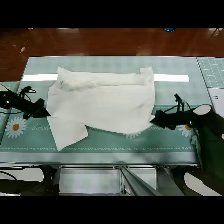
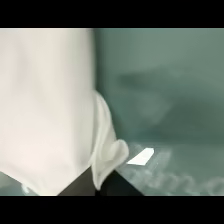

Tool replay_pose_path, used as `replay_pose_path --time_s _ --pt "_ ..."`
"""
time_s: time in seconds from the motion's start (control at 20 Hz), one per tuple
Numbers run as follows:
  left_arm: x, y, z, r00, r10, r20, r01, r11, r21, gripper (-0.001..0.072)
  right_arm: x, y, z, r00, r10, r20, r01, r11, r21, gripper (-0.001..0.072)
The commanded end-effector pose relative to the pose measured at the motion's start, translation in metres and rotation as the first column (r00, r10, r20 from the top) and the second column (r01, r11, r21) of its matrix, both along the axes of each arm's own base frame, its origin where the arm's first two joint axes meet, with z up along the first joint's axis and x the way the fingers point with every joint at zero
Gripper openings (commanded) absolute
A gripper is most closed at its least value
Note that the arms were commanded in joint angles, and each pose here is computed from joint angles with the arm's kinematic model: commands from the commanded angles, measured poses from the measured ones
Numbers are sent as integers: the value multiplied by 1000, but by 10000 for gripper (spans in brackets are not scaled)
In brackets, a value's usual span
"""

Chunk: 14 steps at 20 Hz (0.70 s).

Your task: Fold the shirts.

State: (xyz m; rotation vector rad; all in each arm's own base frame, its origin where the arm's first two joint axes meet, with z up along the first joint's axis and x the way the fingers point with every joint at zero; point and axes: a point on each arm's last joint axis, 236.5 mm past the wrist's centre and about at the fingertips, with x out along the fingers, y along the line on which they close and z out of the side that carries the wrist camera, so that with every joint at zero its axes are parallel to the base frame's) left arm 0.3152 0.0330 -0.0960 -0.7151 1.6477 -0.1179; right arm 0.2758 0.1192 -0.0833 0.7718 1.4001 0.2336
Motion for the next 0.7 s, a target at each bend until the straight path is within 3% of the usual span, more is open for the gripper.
replay_pose_path --time_s 0.0,0.1,0.2,0.45,0.65 --pt "56 -19 72 964 71 257 -40 991 -126 17 51 11 76 972 79 220 -80 997 -7 20" --pt "106 -29 174 831 177 528 -51 968 -244 17 91 -1 162 901 112 419 -77 992 -98 20" --pt "129 -33 291 616 248 747 -31 956 -292 17 114 -18 256 796 145 587 -28 978 -205 20" --pt "67 -59 521 87 83 993 -5 997 -83 17 80 -48 461 495 233 837 163 921 -353 20" --pt "-20 -92 597 -139 -105 985 -81 992 94 17 5 -51 548 287 254 924 269 904 -332 20"
